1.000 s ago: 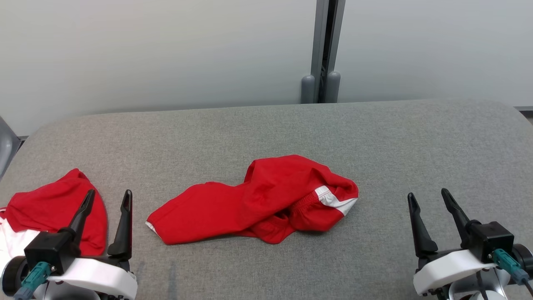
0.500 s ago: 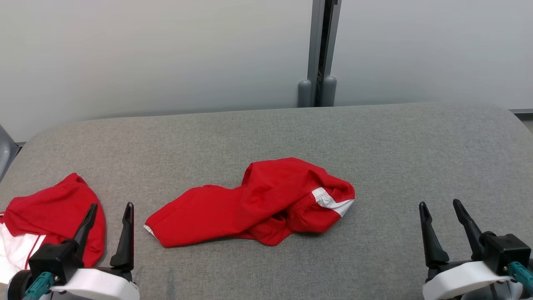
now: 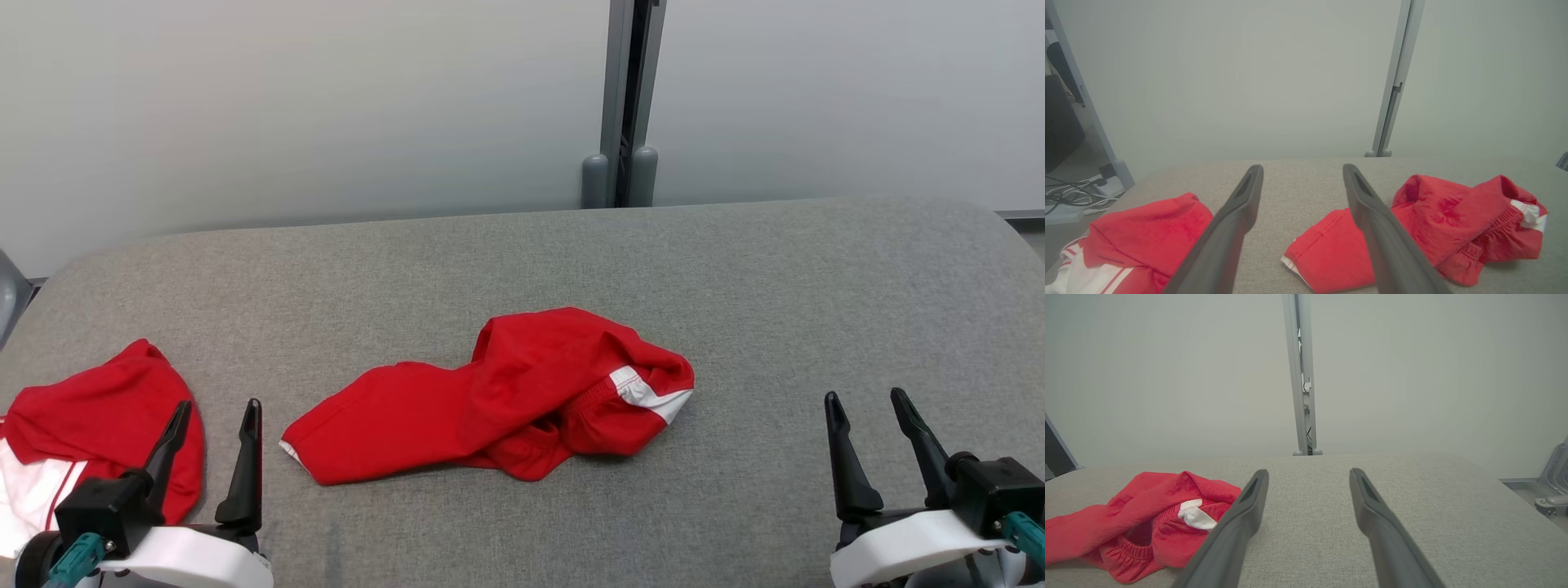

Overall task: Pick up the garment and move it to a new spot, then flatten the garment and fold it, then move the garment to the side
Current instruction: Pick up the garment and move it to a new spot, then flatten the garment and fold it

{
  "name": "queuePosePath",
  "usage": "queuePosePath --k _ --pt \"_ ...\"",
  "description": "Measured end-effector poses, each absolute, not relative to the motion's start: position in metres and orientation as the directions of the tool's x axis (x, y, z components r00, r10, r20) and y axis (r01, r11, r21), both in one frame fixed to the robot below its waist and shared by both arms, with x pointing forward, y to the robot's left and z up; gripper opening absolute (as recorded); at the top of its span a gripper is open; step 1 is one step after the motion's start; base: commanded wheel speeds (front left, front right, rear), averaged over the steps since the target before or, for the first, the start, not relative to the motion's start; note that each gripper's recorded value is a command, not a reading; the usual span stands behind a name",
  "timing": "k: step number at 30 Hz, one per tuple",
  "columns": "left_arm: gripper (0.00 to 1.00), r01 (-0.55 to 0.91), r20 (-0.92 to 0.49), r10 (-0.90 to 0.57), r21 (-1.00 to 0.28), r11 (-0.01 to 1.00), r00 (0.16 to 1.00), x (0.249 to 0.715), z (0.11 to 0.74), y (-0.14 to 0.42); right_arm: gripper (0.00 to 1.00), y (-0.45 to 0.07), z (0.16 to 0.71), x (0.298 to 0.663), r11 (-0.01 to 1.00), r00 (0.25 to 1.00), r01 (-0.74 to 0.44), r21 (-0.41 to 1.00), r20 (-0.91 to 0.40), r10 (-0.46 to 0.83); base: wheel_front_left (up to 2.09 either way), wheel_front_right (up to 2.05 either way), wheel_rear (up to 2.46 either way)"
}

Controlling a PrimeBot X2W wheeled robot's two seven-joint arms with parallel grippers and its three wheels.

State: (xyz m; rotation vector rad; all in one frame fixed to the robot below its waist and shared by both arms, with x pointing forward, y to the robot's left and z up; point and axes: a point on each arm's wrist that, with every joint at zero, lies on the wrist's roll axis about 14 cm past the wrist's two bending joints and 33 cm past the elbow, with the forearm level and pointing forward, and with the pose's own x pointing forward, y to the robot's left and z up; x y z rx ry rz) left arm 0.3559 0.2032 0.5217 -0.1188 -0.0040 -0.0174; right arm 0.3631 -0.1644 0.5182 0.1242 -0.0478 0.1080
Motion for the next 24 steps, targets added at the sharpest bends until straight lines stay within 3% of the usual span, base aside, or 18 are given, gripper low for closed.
queuePosePath --k 17,24 --pt "1.00 0.019 0.009 -0.018 -0.109 0.994 1.000 0.361 0.526 0.202 1.00 -0.165 0.517 0.365 0.986 0.994 -0.107 0.128 0.053 0.101 0.00 0.00 0.00" --pt "1.00 0.129 -0.035 -0.133 -0.104 0.986 0.990 0.395 0.525 0.179 1.00 -0.159 0.518 0.378 0.984 0.991 -0.124 0.129 0.056 0.118 0.00 0.00 0.00"
